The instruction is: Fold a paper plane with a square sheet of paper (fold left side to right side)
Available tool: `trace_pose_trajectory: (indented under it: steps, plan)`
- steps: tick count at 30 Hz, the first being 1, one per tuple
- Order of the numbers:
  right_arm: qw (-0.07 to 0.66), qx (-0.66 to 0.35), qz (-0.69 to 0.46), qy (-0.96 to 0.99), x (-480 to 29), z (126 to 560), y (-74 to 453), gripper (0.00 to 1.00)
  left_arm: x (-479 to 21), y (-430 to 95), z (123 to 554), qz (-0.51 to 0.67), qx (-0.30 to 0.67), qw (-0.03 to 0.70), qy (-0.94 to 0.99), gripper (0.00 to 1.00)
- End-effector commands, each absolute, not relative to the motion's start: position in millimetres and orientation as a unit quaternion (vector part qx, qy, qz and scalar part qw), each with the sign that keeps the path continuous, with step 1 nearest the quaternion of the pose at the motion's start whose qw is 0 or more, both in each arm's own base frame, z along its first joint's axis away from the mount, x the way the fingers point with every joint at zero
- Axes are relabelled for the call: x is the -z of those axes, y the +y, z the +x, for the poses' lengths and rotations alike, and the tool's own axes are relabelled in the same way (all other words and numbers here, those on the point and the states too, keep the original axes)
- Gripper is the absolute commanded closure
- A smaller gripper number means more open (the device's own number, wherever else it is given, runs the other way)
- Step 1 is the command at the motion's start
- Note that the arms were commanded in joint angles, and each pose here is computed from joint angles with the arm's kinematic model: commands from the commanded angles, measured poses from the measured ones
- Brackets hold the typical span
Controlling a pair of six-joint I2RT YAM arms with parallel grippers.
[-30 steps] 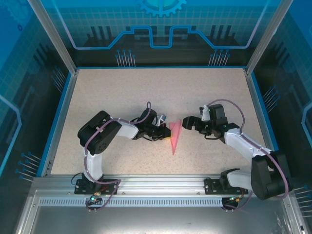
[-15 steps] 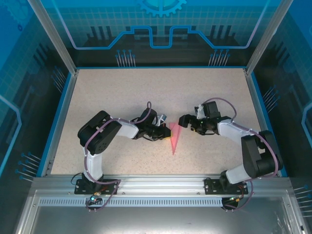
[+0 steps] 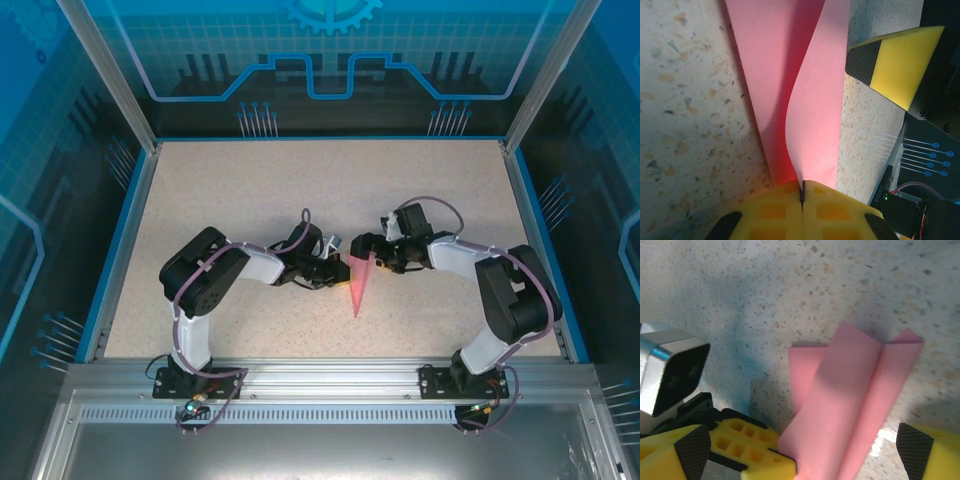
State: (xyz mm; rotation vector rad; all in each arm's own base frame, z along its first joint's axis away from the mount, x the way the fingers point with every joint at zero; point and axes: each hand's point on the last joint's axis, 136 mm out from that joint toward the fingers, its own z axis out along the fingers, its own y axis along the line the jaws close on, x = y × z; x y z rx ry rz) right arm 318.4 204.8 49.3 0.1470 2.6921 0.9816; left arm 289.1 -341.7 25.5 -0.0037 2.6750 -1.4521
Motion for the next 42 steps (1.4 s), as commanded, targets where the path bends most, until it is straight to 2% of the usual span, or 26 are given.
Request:
trace_pose_trajectory:
  steps: [1, 11, 21, 42]
  plan:
    - [0.141, -0.342, 0.045, 0.928, -53.1, 326.2, 216.1, 0.01, -24.6, -342.1, 295.8, 0.004, 0.471, 0.057, 0.880, 1.00]
    - [0.134, -0.325, 0.043, 0.935, -44.4, 327.1, 219.0, 0.01, -25.5, -342.8, 296.5, 0.005, 0.472, 0.057, 0.879, 1.00]
    - [0.095, -0.292, 0.043, 0.951, -20.1, 312.8, 212.1, 0.01, -27.3, -344.9, 301.7, 0.022, 0.462, 0.065, 0.884, 1.00]
    - [0.081, -0.273, 0.031, 0.958, -13.0, 312.2, 214.4, 0.01, -12.7, -342.0, 303.1, 0.023, 0.438, 0.055, 0.897, 1.00]
